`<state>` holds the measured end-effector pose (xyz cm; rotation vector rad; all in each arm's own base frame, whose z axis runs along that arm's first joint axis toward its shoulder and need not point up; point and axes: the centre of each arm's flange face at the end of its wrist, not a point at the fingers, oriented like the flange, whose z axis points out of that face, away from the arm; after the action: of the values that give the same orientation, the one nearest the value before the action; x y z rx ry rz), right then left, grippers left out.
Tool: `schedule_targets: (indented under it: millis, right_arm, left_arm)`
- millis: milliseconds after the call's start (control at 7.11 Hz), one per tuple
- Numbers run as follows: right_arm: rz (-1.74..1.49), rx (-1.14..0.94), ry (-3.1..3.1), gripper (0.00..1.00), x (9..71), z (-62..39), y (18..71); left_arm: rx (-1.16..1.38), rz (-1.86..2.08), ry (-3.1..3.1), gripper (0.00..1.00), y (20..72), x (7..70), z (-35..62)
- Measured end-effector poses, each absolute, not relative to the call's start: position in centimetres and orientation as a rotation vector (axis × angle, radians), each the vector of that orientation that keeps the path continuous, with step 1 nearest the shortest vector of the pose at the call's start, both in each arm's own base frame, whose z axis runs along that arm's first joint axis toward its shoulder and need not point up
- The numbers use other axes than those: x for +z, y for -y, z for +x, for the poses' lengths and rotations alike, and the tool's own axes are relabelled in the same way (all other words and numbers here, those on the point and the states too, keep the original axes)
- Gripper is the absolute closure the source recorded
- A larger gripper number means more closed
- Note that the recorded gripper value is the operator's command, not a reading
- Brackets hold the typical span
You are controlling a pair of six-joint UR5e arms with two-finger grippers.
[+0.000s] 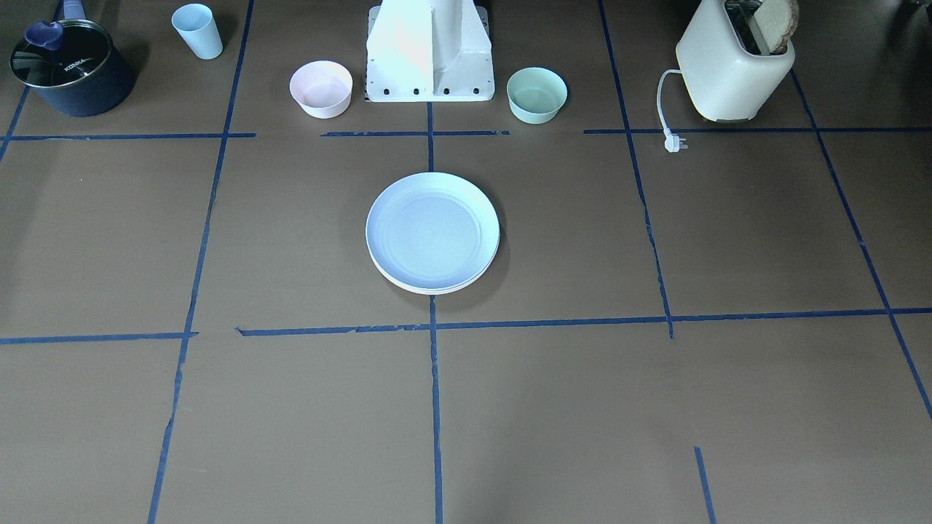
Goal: Stack three plates with pink and blue
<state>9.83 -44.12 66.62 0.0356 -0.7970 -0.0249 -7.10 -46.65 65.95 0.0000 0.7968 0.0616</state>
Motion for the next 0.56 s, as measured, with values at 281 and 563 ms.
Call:
schedule_targets:
  millis: [281, 563]
  right_arm:
    - [0.037, -0.025, 0.798, 0.00, 66.53, 9.83, 44.20]
    - [0.039, -0.026, 0.798, 0.00, 66.40, 9.82, 44.26]
  left_arm:
    - [0.060, -0.004, -0.797, 0.00, 46.65, 66.12, -7.09]
    - [0.060, -0.005, -0.797, 0.00, 46.65, 66.16, -7.06]
